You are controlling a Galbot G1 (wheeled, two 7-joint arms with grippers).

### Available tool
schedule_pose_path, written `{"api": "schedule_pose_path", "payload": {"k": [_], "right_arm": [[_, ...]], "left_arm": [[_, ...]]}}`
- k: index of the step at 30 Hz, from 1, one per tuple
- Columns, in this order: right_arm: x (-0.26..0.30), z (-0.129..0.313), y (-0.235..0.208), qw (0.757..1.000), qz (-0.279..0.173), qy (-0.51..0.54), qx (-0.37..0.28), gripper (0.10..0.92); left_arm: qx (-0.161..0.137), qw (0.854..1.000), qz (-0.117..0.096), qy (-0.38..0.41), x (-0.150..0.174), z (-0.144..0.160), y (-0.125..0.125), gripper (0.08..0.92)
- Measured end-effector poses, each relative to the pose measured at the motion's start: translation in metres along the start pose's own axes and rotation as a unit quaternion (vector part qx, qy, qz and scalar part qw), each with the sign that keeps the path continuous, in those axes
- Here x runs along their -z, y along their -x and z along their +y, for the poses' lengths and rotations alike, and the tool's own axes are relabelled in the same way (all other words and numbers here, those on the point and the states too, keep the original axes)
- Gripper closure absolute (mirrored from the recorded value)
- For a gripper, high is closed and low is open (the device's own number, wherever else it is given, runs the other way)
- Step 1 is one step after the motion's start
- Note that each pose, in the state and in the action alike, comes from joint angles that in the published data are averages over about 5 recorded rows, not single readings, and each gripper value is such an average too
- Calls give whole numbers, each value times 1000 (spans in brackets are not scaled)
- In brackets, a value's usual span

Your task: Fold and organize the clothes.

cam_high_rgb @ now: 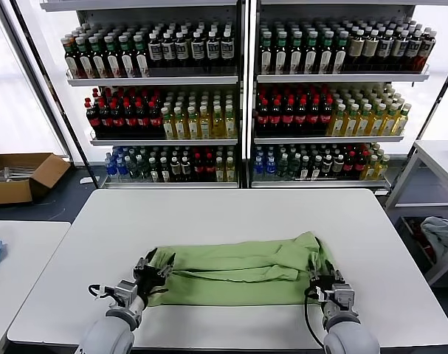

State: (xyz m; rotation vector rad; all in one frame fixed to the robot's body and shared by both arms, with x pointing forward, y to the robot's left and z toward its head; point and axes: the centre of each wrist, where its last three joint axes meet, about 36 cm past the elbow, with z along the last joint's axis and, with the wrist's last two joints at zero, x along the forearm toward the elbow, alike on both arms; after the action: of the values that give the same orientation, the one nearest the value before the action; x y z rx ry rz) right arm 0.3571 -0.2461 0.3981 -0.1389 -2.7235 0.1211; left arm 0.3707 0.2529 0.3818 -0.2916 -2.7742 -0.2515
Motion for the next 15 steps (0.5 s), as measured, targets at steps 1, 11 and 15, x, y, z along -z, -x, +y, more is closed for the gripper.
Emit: {"api": "schedule_pose_path", "payload": {"k": [1,11,15], "right_arm": [[2,-1,-2,1000,-5,1,-1,380],[34,-3,-31,998,-62,17,2,202],[44,-5,-42,997,-80,21,2,200]], "left_arm": [[2,1000,-1,1,1,0,-1,362],[28,1000,0,-4,7,-3,-18,179],[38,999,8,-19,5,-5,-21,177]]}}
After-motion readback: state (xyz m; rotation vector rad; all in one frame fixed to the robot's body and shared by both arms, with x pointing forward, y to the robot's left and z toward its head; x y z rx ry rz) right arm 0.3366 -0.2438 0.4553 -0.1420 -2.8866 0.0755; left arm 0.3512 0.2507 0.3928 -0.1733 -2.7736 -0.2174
